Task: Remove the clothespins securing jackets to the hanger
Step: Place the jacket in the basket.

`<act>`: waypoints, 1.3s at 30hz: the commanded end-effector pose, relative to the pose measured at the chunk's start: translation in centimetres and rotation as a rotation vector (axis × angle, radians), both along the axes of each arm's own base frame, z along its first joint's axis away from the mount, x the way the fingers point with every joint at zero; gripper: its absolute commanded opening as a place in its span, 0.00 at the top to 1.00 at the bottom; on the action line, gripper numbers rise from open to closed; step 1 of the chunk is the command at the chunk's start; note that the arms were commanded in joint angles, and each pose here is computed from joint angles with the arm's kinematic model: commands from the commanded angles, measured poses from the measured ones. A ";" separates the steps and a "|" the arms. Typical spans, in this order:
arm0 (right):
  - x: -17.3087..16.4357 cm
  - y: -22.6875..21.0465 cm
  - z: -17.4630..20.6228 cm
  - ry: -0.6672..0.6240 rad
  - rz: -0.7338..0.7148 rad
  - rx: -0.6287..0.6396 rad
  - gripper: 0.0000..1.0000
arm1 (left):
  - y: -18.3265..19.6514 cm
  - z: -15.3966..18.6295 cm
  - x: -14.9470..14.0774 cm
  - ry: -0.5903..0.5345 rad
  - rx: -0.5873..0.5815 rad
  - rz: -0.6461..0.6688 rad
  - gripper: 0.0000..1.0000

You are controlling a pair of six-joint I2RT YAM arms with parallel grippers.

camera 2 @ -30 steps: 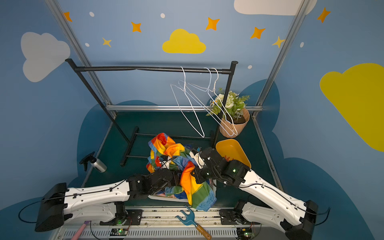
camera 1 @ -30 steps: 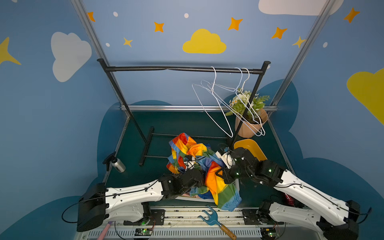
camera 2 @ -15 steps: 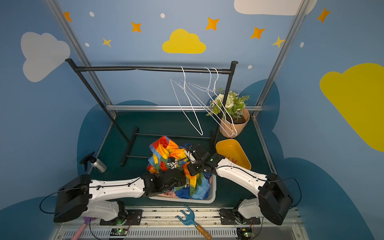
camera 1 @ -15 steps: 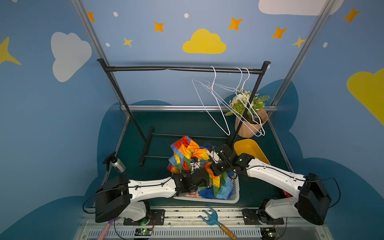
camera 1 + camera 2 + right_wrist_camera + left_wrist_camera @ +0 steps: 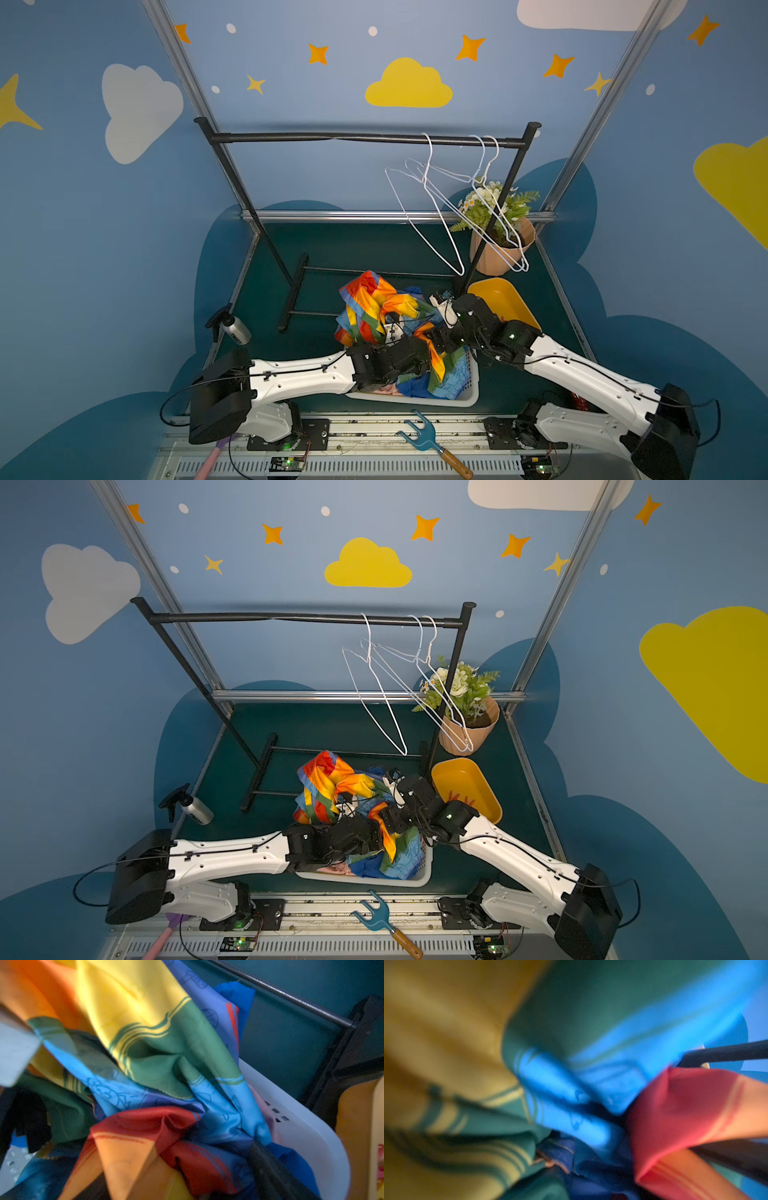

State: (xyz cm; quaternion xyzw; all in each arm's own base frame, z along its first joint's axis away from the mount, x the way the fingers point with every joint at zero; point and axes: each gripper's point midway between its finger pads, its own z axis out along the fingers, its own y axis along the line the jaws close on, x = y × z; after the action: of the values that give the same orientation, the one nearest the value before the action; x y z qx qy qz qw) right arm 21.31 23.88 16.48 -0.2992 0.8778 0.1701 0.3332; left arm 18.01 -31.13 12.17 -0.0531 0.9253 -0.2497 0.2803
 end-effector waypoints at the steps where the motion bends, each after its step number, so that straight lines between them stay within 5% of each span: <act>1: 0.2 -1.7 2.2 -0.069 0.001 -0.059 0.16 | 3.4 0.7 -0.3 -0.028 0.108 0.044 0.00; 12: 1.6 -7.3 6.0 -0.259 -0.123 -0.026 0.12 | 7.5 3.6 -1.5 -0.141 0.303 0.131 0.00; 20: 4.0 -10.8 7.0 -0.405 -0.245 -0.025 0.12 | 9.8 9.8 -0.3 -0.346 0.433 0.131 0.00; 29: 9.6 -18.1 2.2 -0.609 -0.551 0.048 0.11 | 16.0 15.7 2.0 -0.698 0.599 0.202 0.00; 34: 11.9 -21.3 -1.5 -0.572 -0.641 0.028 0.12 | 21.8 13.4 4.6 -0.661 0.623 0.321 0.00; 39: 14.4 -22.3 -3.2 -0.571 -0.652 0.128 0.11 | 24.9 12.3 6.6 -0.747 0.604 0.367 0.00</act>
State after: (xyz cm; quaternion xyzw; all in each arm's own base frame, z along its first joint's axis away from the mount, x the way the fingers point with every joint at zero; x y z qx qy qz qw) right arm 33.35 0.85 9.58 -0.0228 0.8413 -0.0215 0.5396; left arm 22.99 -5.37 22.49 -0.0681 0.7958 0.1004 0.5932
